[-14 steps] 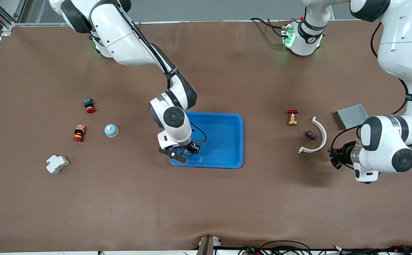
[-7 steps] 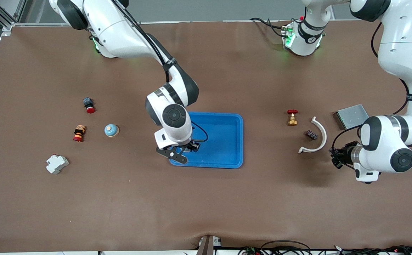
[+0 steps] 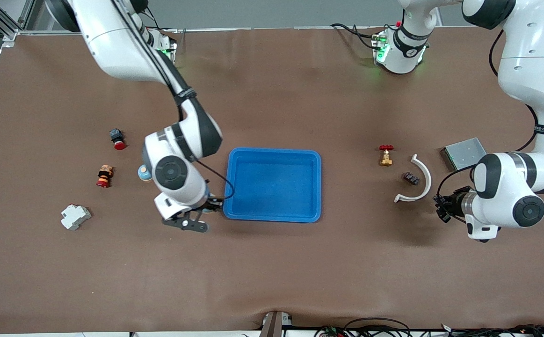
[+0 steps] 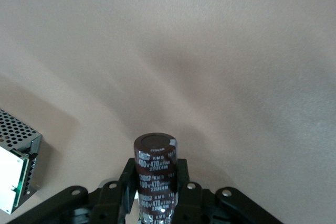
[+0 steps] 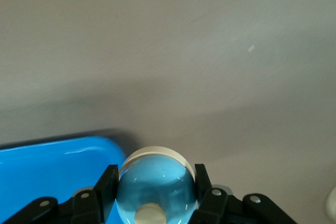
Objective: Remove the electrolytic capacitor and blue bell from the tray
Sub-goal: 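Carry the bell beside the buttons while the left gripper sets the capacitor down, then lower the bell with the right gripper while the left gripper returns to rest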
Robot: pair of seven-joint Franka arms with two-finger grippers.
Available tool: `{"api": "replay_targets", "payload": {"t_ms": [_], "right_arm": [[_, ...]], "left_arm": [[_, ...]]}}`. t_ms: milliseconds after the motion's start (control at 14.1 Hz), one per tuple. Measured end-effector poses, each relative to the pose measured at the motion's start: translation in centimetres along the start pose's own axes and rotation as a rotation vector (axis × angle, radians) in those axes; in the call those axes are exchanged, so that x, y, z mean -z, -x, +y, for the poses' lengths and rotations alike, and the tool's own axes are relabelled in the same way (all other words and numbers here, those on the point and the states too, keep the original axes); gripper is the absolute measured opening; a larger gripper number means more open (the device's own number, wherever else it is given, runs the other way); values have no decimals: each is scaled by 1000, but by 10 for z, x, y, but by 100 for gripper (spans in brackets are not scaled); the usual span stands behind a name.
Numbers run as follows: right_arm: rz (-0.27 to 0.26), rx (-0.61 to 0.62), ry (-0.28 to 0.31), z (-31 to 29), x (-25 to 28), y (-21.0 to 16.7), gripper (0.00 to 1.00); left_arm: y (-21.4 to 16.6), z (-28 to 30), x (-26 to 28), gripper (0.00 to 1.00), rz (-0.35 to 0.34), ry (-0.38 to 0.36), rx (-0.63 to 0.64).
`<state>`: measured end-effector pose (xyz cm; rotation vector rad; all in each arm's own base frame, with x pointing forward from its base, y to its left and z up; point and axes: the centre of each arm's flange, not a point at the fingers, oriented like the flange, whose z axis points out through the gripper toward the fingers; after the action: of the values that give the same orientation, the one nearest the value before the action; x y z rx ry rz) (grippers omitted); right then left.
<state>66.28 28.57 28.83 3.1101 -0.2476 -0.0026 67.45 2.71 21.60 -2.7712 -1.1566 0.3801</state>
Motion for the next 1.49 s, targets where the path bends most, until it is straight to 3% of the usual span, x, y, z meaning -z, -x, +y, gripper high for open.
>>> {"api": "replay_targets", "payload": {"t_ms": [355, 923, 1348, 1419, 1490], "right_arm": [[-20, 111, -24, 102, -32, -13, 63], [-6, 251, -63, 191, -59, -21, 63], [5, 307, -68, 235, -77, -20, 63], [16, 312, -67, 239, -79, -20, 63], [25, 313, -66, 242, -82, -18, 63]], "left_arm": [[-10, -7, -18, 33, 8, 13, -26], [-18, -9, -28, 37, 12, 32, -38], [-8, -2, 24, 93, 48, 66, -54], [-4, -4, 45, 100, 53, 65, -57], [3, -6, 68, 100, 61, 69, -61]]}}
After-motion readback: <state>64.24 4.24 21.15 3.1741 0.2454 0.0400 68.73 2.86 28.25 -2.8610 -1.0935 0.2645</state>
